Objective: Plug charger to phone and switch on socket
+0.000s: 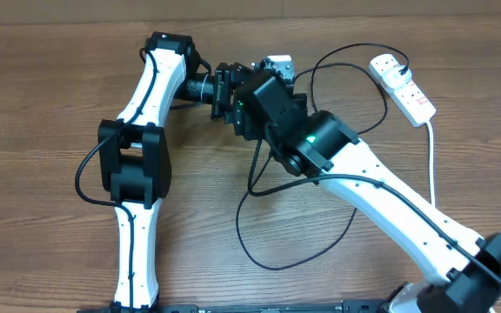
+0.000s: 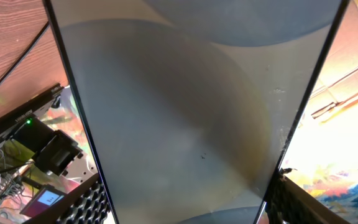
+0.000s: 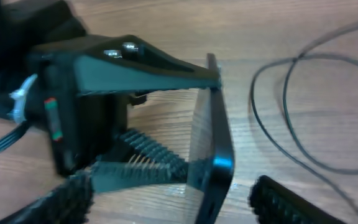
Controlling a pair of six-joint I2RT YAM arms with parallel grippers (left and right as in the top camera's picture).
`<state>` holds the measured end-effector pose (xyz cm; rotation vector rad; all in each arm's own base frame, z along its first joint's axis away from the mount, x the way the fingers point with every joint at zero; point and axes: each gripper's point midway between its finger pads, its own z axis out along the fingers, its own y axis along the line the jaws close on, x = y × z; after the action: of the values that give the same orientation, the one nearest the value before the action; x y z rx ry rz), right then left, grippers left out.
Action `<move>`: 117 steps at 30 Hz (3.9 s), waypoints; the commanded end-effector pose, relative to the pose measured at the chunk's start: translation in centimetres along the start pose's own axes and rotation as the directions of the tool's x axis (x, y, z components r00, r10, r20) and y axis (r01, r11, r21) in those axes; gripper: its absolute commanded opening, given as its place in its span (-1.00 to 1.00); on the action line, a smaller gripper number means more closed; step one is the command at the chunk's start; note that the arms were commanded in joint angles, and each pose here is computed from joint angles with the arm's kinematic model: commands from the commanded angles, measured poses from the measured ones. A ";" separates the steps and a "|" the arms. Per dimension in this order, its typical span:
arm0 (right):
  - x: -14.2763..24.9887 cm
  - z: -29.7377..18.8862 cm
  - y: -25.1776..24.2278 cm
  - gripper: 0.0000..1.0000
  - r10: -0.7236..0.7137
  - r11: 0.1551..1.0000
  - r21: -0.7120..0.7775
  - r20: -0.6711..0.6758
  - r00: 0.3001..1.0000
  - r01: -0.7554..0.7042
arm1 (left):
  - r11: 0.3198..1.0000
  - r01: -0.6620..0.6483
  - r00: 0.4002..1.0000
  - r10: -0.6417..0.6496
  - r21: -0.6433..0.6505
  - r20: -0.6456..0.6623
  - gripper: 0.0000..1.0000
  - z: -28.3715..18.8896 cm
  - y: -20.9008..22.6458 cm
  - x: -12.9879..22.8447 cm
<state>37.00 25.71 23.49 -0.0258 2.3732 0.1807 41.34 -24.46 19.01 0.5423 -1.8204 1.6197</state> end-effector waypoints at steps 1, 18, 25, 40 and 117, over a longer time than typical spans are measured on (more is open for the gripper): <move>-1.4 0.0 -0.8 0.53 0.089 0.993 0.068 0.070 0.994 -0.094 | 0.999 -0.007 1.000 0.008 0.035 -0.015 0.24 0.1 -1.0 0.3; -1.5 0.2 -0.3 -0.23 0.096 0.994 0.046 0.070 0.993 -0.099 | 0.999 -0.008 1.000 0.008 0.039 -0.017 0.26 0.1 -1.0 0.3; -1.5 0.3 -0.2 -0.28 0.103 0.994 0.041 0.067 0.992 -0.106 | 0.999 -0.008 1.000 0.008 0.039 -0.017 0.26 0.1 -1.0 0.3; -1.4 0.8 -0.5 -0.42 0.104 0.993 0.053 0.061 0.993 -0.107 | 0.999 -0.009 1.000 0.010 0.042 -0.017 0.26 0.1 -1.1 0.3; -1.8 1.9 -1.0 -0.93 1.000 0.013 -0.024 0.015 0.013 -1.000 | 0.997 0.057 0.998 -0.057 0.045 -0.002 0.60 -0.8 -1.6 -1.0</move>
<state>39.24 24.56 21.66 1.6375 1.9352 0.7543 42.89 -24.11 18.96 0.5747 -1.7973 1.6346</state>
